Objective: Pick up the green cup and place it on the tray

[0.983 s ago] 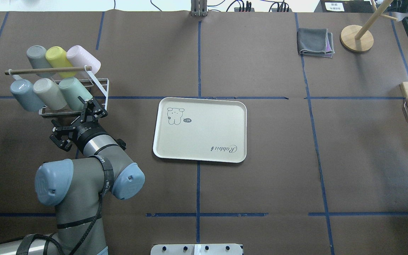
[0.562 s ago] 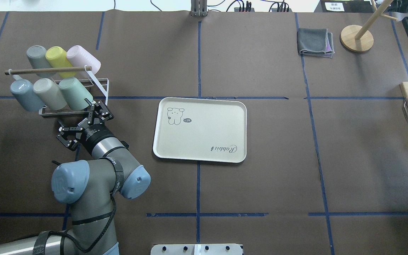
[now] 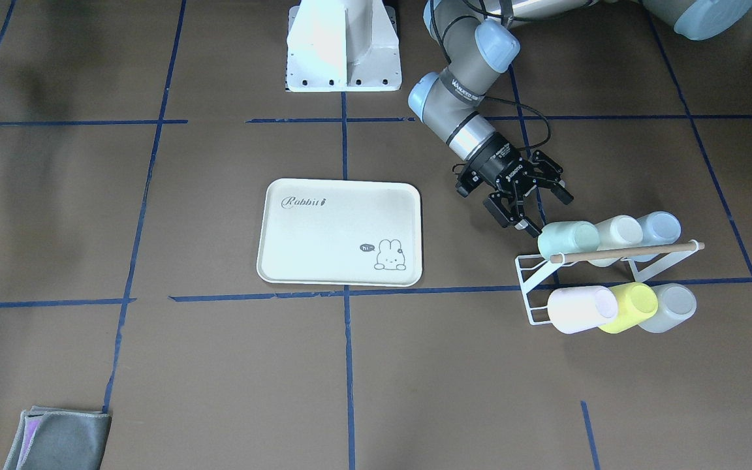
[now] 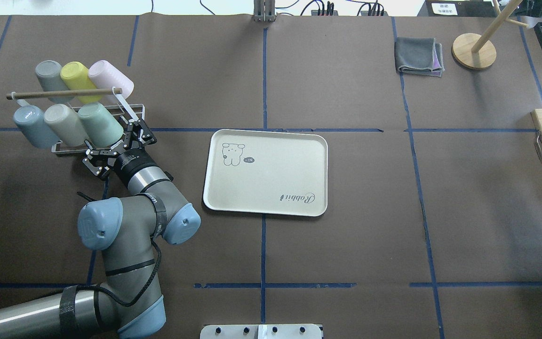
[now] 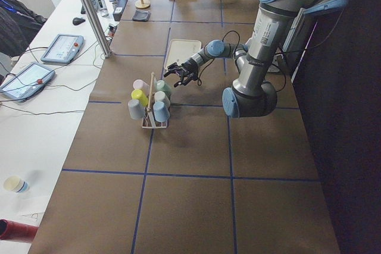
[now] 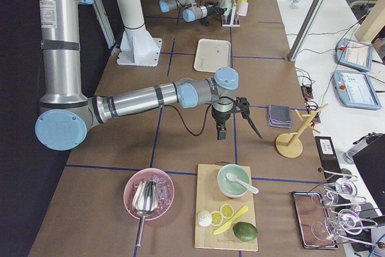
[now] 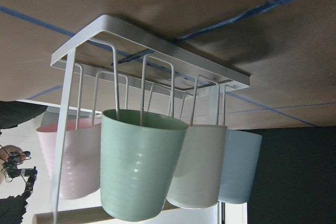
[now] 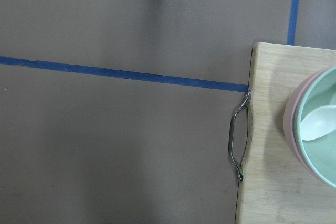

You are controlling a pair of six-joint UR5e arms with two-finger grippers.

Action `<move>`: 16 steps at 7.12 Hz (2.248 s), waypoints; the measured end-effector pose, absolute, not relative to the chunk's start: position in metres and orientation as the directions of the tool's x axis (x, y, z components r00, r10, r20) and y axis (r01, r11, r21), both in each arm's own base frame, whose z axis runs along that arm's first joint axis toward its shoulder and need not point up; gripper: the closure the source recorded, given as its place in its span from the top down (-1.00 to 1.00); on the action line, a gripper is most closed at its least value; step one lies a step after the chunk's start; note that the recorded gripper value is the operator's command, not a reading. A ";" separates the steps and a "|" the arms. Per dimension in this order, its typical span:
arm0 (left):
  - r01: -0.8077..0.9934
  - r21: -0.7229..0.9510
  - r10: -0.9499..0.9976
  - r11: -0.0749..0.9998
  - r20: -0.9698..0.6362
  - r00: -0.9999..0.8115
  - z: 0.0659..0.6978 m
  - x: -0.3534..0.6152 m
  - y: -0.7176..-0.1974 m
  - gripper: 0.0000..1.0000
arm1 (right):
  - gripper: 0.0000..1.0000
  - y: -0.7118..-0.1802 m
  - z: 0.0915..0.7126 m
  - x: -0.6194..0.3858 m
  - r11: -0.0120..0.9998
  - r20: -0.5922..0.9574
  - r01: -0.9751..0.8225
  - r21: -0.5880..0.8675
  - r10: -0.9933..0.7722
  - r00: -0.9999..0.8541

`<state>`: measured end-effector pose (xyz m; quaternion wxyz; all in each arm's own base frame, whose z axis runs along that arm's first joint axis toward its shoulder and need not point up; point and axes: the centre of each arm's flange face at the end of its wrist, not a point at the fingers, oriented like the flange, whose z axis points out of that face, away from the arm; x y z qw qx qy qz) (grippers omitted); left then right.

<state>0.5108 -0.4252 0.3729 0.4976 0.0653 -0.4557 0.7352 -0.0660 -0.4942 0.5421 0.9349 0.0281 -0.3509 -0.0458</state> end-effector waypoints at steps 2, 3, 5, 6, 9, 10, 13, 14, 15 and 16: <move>-0.789 -0.609 0.673 -0.086 0.549 -0.496 0.385 0.515 -0.434 0.99 | 1.00 -0.494 0.542 -0.066 0.994 0.654 0.066 0.085 -0.105 0.750; -0.786 -0.612 0.675 -0.084 0.545 -0.497 0.388 0.514 -0.436 0.99 | 1.00 -0.494 0.542 -0.066 0.994 0.653 0.066 0.085 -0.106 0.750; -0.780 -0.620 0.681 -0.081 0.537 -0.497 0.394 0.512 -0.441 0.99 | 1.00 -0.494 0.542 -0.066 0.994 0.654 0.066 0.084 -0.105 0.749; -0.777 -0.625 0.685 -0.078 0.532 -0.497 0.398 0.511 -0.444 0.99 | 1.00 -0.494 0.542 -0.066 0.994 0.654 0.066 0.084 -0.105 0.749; -0.769 -0.635 0.693 -0.074 0.521 -0.498 0.412 0.513 -0.450 0.99 | 1.00 -0.494 0.543 -0.066 0.994 0.654 0.065 0.083 -0.104 0.750; -0.769 -0.634 0.693 -0.074 0.522 -0.497 0.417 0.515 -0.452 0.99 | 1.00 -0.494 0.543 -0.066 0.994 0.653 0.065 0.083 -0.104 0.750; -0.771 -0.633 0.694 -0.071 0.524 -0.493 0.421 0.516 -0.455 0.99 | 1.00 -0.494 0.543 -0.065 0.994 0.653 0.065 0.084 -0.104 0.750; -0.771 -0.633 0.697 -0.067 0.524 -0.490 0.421 0.513 -0.458 0.91 | 1.00 -0.494 0.543 -0.066 0.994 0.653 0.066 0.084 -0.105 0.750; -0.772 -0.633 0.700 -0.063 0.524 -0.486 0.421 0.511 -0.461 0.75 | 1.00 -0.494 0.543 -0.066 0.994 0.653 0.066 0.084 -0.105 0.750; -0.773 -0.631 0.701 -0.059 0.525 -0.482 0.420 0.509 -0.463 0.58 | 1.00 -0.494 0.543 -0.066 0.994 0.653 0.066 0.083 -0.105 0.750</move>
